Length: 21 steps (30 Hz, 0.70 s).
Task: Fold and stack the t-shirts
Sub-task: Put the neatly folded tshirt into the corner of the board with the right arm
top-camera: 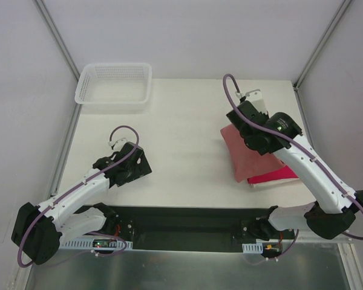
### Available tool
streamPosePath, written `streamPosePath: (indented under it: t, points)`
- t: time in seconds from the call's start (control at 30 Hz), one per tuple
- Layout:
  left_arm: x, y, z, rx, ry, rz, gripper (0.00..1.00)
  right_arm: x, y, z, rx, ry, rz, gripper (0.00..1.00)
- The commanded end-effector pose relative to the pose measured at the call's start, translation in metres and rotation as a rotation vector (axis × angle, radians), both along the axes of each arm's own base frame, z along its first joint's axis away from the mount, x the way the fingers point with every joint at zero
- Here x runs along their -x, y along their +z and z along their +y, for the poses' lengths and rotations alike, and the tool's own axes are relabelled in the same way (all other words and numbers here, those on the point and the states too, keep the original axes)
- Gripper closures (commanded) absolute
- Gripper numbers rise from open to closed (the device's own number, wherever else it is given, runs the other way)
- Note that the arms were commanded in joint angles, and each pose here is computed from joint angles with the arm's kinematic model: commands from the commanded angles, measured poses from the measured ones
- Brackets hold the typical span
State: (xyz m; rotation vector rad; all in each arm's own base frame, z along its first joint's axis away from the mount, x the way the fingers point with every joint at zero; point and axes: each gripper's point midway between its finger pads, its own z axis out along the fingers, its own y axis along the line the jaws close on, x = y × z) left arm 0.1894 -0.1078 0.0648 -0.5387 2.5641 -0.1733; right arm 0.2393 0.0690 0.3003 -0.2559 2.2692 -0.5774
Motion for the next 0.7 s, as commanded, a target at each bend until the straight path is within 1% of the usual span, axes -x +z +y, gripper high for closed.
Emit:
streamPosePath:
  t: [0.0,0.1,0.2,0.33,0.67]
  points:
    - [-0.005,0.007,0.008,-0.027,0.019,-0.034,0.01,0.021,0.015,-0.028,0.056,0.040,0.087,1.00]
    - [-0.006,0.007,0.010,-0.032,0.028,-0.038,0.01,0.023,0.011,-0.038,0.030,0.005,0.121,0.99]
    - [-0.007,0.007,0.009,-0.033,0.024,-0.040,0.01,0.024,0.015,-0.048,0.006,-0.031,0.109,0.99]
    - [-0.011,0.010,0.008,-0.035,0.019,-0.046,0.01,0.027,0.024,-0.044,-0.053,0.000,0.095,0.99]
    - [-0.016,0.009,0.005,-0.042,0.006,-0.039,0.01,0.035,0.039,-0.036,-0.150,0.081,0.054,1.00]
